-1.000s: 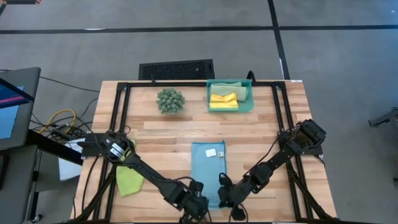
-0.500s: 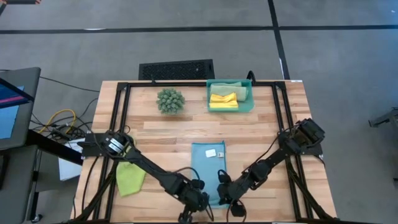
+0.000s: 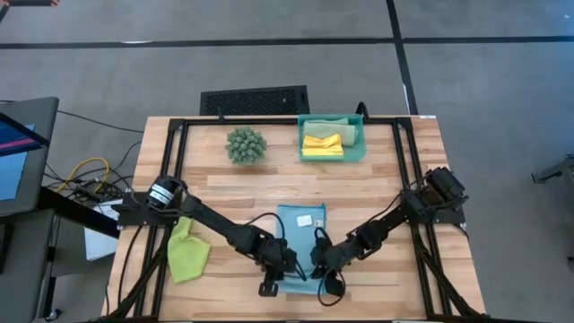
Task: Roll microfiber towels into tight, uniform cylinder then place into a basket
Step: Roll the blue microfiber cloth
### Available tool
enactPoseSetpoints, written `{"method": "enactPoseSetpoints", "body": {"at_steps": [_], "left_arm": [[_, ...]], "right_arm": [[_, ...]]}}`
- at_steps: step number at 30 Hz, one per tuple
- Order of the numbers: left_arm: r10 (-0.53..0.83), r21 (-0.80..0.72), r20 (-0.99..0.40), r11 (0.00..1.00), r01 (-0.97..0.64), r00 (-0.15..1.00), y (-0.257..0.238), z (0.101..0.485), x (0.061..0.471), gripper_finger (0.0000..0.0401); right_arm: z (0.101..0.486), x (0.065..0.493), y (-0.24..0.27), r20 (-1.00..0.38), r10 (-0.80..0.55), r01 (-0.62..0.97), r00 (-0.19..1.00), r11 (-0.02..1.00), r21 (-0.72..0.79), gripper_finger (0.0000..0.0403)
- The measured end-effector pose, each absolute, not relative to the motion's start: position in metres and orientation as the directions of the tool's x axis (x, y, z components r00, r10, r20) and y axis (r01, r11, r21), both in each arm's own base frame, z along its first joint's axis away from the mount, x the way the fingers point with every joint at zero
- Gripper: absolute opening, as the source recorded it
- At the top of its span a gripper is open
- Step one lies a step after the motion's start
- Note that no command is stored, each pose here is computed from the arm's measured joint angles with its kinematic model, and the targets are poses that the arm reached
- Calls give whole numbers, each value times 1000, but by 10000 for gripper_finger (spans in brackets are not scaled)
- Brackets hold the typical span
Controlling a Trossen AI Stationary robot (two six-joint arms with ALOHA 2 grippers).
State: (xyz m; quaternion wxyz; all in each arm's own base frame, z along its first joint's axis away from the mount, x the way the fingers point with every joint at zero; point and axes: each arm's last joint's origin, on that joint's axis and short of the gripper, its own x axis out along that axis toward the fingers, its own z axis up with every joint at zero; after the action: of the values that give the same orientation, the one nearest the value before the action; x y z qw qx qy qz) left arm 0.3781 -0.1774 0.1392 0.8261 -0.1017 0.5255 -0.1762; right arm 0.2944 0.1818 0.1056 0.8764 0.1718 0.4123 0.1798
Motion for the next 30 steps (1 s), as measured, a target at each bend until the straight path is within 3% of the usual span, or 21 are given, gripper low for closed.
{"method": "enactPoseSetpoints", "body": {"at_steps": [4,12,18,24,30], "left_arm": [[-358,-319,-839,934,164,410,-173,140,380,44],[-393,-343,-815,919,193,426,-169,164,378,115],[-285,-154,-786,950,272,549,-182,186,370,121],[-213,-19,-743,954,298,634,-210,179,362,122],[-183,12,-719,961,275,670,-235,163,357,122]], "right_arm": [[104,293,181,-677,444,-165,587,884,437,27],[110,293,180,-668,439,-196,600,891,409,89],[131,286,179,-664,359,-173,656,928,331,96],[145,275,192,-623,283,-189,729,958,214,88],[142,268,218,-549,356,-302,757,934,189,88]]}}
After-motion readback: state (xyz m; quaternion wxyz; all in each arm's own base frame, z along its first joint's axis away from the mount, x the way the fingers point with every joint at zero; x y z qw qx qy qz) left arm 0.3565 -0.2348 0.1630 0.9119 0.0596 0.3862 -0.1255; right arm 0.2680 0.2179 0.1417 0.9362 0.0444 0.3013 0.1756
